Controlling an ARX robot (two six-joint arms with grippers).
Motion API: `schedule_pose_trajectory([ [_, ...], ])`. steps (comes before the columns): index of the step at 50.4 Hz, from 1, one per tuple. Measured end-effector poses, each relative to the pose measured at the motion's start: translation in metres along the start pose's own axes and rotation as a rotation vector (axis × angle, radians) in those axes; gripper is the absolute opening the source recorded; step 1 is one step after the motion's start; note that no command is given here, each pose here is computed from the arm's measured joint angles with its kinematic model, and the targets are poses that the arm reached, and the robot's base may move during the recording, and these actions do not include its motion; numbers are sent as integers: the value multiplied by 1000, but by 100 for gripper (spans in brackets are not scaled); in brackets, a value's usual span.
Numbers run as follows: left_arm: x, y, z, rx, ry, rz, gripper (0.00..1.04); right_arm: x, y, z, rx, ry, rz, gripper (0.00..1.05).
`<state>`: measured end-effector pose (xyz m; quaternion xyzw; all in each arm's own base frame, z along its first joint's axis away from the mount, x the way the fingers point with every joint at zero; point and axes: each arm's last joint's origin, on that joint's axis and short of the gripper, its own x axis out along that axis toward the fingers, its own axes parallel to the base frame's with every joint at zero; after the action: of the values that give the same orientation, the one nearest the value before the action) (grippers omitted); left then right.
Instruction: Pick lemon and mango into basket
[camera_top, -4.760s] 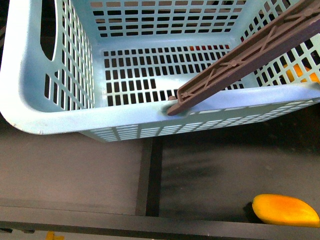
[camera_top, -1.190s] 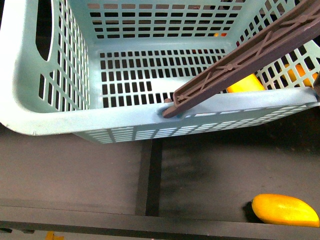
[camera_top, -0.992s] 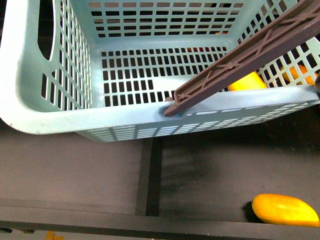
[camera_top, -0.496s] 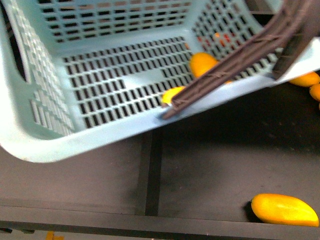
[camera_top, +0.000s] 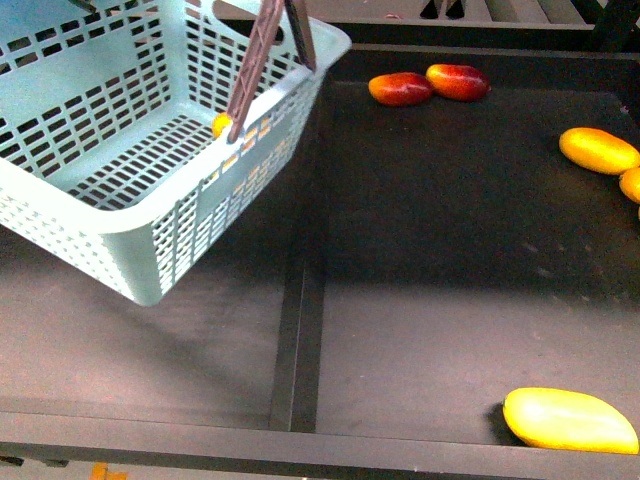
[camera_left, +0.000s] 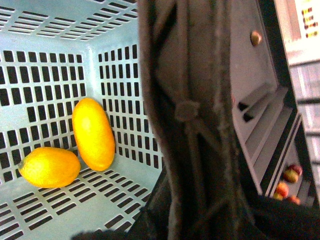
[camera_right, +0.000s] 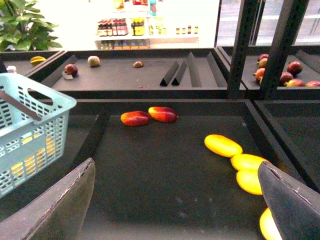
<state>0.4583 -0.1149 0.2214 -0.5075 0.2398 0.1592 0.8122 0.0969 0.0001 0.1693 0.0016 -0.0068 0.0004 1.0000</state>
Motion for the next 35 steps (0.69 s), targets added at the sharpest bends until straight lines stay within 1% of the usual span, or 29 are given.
schedule_pose_trajectory([
  [6, 30, -3, 30, -125, -82, 41, 5, 0, 0, 0, 0, 0, 0, 96],
  [10, 49, -1, 45, -195, -130, 62, 5, 0, 0, 0, 0, 0, 0, 96],
  [12, 59, 2, 49, -217, -143, 74, 5, 0, 0, 0, 0, 0, 0, 96],
  [15, 69, 9, 47, -226, -134, 90, 5, 0, 0, 0, 0, 0, 0, 96],
  [20, 81, 24, 36, -251, -79, 115, 5, 0, 0, 0, 0, 0, 0, 96],
  [25, 83, 36, 28, -279, -64, 118, 5, 0, 0, 0, 0, -1, 0, 96],
  [30, 80, 45, 26, -290, -41, 106, 5, 0, 0, 0, 0, -1, 0, 96],
  [31, 80, 46, 26, -288, -38, 105, 7, 0, 0, 0, 0, 0, 0, 96],
  [34, 76, 52, 25, -280, -28, 110, 23, 0, 0, 0, 0, 0, 0, 96],
  [35, 75, 52, 25, -276, -26, 109, 26, 0, 0, 0, 0, 0, 0, 96],
])
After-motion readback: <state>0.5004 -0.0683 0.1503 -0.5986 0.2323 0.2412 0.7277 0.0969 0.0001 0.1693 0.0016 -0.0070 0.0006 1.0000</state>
